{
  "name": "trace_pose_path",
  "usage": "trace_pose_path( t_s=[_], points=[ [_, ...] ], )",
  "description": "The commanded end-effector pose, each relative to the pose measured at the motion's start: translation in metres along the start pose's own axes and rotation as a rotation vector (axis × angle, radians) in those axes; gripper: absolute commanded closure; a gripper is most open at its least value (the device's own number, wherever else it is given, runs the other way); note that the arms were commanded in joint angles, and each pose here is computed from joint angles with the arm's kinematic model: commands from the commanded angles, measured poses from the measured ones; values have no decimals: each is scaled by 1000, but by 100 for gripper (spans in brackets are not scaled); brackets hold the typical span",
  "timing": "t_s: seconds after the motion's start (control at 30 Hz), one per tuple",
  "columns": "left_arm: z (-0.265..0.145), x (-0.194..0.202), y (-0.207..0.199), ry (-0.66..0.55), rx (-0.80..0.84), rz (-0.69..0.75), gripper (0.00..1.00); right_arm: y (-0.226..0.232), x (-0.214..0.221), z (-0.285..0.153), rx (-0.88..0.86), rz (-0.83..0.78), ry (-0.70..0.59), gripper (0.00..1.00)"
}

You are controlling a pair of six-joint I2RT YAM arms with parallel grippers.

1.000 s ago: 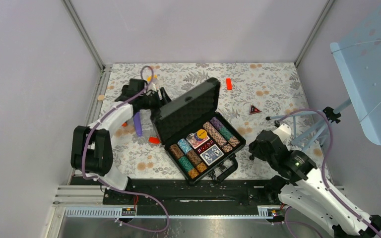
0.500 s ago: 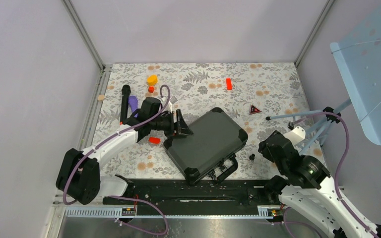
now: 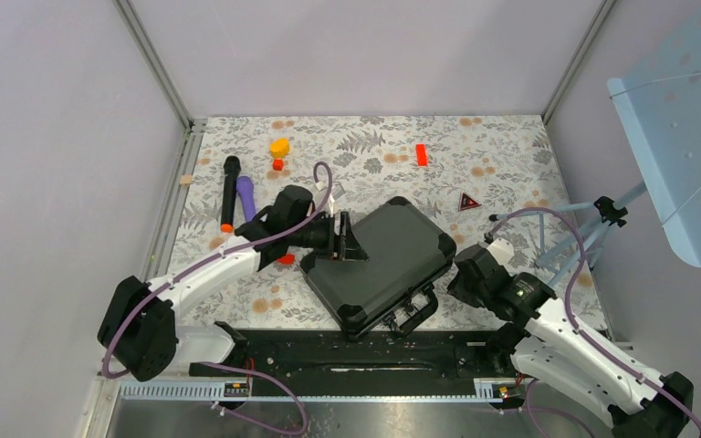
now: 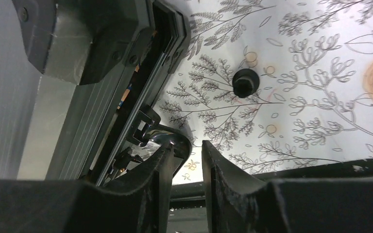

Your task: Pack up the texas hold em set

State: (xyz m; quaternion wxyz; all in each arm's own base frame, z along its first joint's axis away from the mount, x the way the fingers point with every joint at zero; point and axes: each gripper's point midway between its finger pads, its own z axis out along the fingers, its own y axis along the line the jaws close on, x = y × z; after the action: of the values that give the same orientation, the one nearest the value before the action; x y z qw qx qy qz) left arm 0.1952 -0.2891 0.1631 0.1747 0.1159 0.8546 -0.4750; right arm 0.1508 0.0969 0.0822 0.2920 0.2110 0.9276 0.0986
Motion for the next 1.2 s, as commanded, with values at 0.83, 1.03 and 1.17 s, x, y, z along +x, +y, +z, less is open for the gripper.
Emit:
trace_pose_path(
  t_s=[0.83,1.03,1.17],
  points=[
    [68,79,55,181,-171,30,47,36,26,57,-40,-115,110,69],
    [73,84,63,202,-193,24,49,33,14,54,-45,-99,40,69],
    [72,82,64,191,-204,30,50,35,11,59,-39,-110,23,69]
  ],
)
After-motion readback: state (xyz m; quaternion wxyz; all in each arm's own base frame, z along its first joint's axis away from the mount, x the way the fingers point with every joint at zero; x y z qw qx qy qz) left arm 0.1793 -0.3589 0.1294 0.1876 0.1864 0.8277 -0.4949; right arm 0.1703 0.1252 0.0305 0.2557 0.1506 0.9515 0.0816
